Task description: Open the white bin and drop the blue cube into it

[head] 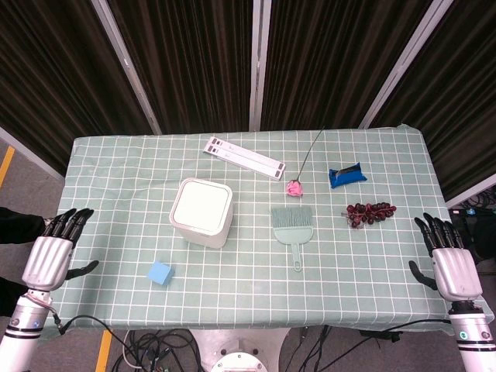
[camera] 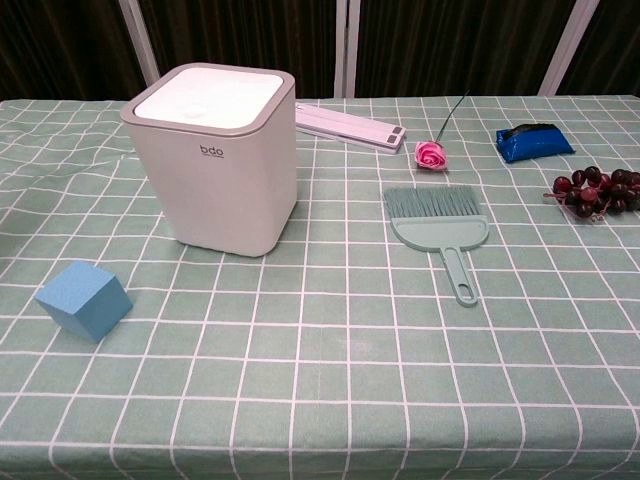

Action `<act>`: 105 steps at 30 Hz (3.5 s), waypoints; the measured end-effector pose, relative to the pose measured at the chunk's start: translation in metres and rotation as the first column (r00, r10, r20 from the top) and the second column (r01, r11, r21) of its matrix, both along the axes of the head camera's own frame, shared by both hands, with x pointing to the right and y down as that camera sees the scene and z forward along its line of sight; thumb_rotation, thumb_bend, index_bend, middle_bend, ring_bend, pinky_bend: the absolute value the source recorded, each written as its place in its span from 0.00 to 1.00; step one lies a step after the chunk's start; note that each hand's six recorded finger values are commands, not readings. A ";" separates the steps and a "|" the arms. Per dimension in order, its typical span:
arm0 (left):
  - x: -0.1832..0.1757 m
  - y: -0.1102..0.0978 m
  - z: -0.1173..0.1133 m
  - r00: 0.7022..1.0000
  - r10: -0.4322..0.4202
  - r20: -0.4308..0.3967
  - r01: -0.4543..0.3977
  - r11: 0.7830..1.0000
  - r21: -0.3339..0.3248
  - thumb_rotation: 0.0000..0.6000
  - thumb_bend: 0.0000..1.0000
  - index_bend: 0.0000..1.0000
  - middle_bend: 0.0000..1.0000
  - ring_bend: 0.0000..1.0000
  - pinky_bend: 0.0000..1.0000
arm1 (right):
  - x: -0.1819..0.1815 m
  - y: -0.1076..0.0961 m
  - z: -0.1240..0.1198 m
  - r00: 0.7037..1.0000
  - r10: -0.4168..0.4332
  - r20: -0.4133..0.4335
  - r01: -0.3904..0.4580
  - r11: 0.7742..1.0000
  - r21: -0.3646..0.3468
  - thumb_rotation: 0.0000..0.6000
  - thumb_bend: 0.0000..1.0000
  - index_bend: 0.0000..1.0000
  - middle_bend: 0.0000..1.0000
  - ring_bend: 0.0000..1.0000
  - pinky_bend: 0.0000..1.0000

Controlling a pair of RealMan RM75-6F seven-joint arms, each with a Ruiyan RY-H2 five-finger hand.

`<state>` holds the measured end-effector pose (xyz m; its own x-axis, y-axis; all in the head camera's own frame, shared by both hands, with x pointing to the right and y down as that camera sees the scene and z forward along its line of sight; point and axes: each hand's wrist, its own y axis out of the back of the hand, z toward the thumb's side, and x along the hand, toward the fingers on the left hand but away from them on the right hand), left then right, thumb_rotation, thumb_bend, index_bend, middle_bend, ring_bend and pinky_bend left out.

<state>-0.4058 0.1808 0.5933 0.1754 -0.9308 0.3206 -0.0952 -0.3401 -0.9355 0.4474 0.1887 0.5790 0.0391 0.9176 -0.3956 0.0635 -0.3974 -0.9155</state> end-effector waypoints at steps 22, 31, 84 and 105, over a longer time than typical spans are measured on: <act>0.125 -0.039 -0.010 0.906 0.413 -0.095 -0.411 0.911 0.040 1.00 0.05 0.08 0.11 0.07 0.16 | 0.006 0.003 0.006 1.000 0.019 -0.019 -0.019 1.000 -0.008 1.00 0.25 0.00 0.00 0.00 0.00; 0.199 -0.055 0.008 0.827 0.552 -0.110 -0.553 0.833 0.019 1.00 0.05 0.08 0.12 0.07 0.16 | 0.011 0.005 0.011 1.000 0.028 -0.011 -0.028 0.999 -0.015 1.00 0.25 0.00 0.00 0.00 0.00; 0.051 0.002 0.009 0.987 0.149 -0.058 -0.157 0.968 -0.195 1.00 0.05 0.10 0.18 0.05 0.16 | 0.002 0.000 0.007 1.000 0.001 0.008 -0.001 1.000 0.012 1.00 0.25 0.00 0.00 0.00 0.00; 0.097 0.043 0.091 0.939 0.323 -0.118 -0.343 0.868 -0.358 1.00 0.10 0.17 0.20 0.10 0.29 | 0.007 -0.002 0.003 1.000 0.011 -0.008 -0.011 1.000 0.000 1.00 0.25 0.00 0.00 0.00 0.00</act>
<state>-0.3086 0.2238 0.6848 0.4800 -0.6309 0.6096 0.0398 -0.6785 -0.7335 0.4543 0.1864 0.5816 0.0260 0.9179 -0.3960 0.0609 -0.3969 -0.9158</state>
